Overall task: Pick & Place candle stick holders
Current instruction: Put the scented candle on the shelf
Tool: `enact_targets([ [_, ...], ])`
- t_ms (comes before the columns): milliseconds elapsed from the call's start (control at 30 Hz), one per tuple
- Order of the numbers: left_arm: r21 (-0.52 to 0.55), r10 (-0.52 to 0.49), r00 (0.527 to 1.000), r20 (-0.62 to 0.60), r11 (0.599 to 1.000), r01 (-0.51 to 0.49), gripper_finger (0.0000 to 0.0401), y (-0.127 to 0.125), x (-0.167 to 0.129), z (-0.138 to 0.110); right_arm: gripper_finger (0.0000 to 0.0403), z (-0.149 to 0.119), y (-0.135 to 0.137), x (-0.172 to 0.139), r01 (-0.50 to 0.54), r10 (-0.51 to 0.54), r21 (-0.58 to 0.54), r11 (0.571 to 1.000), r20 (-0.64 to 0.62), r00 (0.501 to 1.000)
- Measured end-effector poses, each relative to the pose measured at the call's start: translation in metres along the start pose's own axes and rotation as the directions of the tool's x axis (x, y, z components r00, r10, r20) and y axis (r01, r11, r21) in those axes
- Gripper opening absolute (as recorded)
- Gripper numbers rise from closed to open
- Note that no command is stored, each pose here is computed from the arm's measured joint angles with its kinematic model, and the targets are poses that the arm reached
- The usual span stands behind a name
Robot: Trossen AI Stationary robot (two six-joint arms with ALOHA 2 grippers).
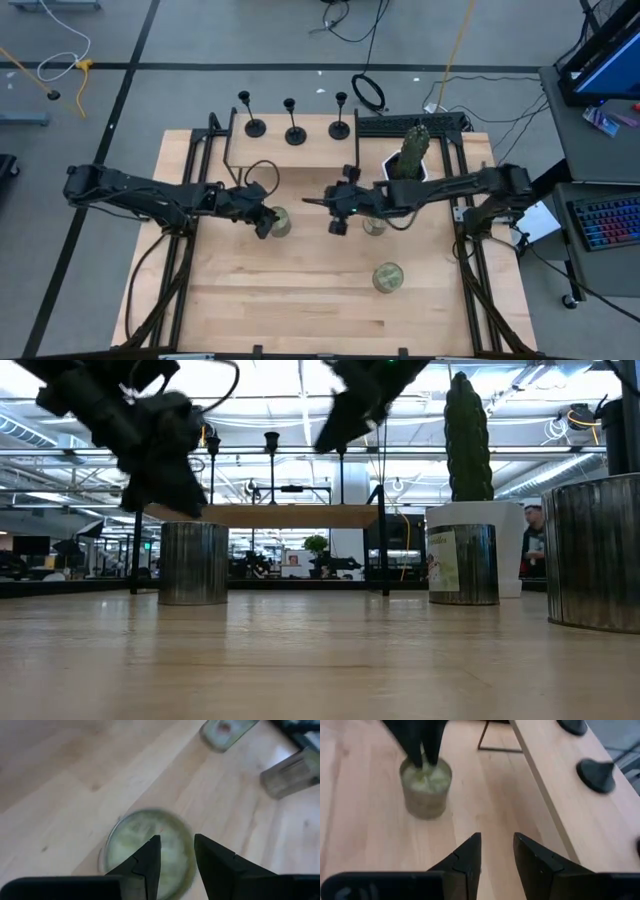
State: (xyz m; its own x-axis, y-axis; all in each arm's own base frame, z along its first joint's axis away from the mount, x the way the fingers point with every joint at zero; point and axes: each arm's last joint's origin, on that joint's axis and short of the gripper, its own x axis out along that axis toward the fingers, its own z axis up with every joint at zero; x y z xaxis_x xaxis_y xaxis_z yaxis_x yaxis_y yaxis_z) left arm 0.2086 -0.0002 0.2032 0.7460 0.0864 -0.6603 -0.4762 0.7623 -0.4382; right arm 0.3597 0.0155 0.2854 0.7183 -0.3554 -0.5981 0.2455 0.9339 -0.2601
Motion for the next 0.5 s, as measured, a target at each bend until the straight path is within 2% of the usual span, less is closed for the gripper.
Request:
enact_targets([
  [133,0.019,0.047,0.998,-0.05,0.999,-0.046,0.0122,-0.007,-0.013,0.01,0.0105,-0.013,0.0,-0.021,-0.023,0.023,0.026,0.999,0.027,0.999],
  [200,0.032,0.072,0.996,-0.05,0.997,-0.071,0.0122,-0.011,-0.02,0.016,0.0105,-0.027,0.0,-0.028,-0.031,0.03,0.06,0.998,0.02,0.999],
  [333,0.062,0.175,0.98,-0.093,0.984,-0.17,0.0122,-0.006,-0.018,0.013,0.0105,-0.058,0.001,-0.035,-0.063,0.05,0.133,0.989,0.094,0.994],
  [433,0.063,0.26,0.955,-0.146,0.965,-0.253,0.0122,-0.001,-0.013,0.007,0.0105,-0.079,0.005,-0.039,-0.177,0.146,0.142,0.974,0.205,0.968],
  [500,0.062,0.305,0.936,-0.177,0.952,-0.299,0.0122,0.002,-0.006,0.003,0.0105,-0.089,0.006,-0.041,-0.294,0.238,0.141,0.945,0.315,0.919],
])
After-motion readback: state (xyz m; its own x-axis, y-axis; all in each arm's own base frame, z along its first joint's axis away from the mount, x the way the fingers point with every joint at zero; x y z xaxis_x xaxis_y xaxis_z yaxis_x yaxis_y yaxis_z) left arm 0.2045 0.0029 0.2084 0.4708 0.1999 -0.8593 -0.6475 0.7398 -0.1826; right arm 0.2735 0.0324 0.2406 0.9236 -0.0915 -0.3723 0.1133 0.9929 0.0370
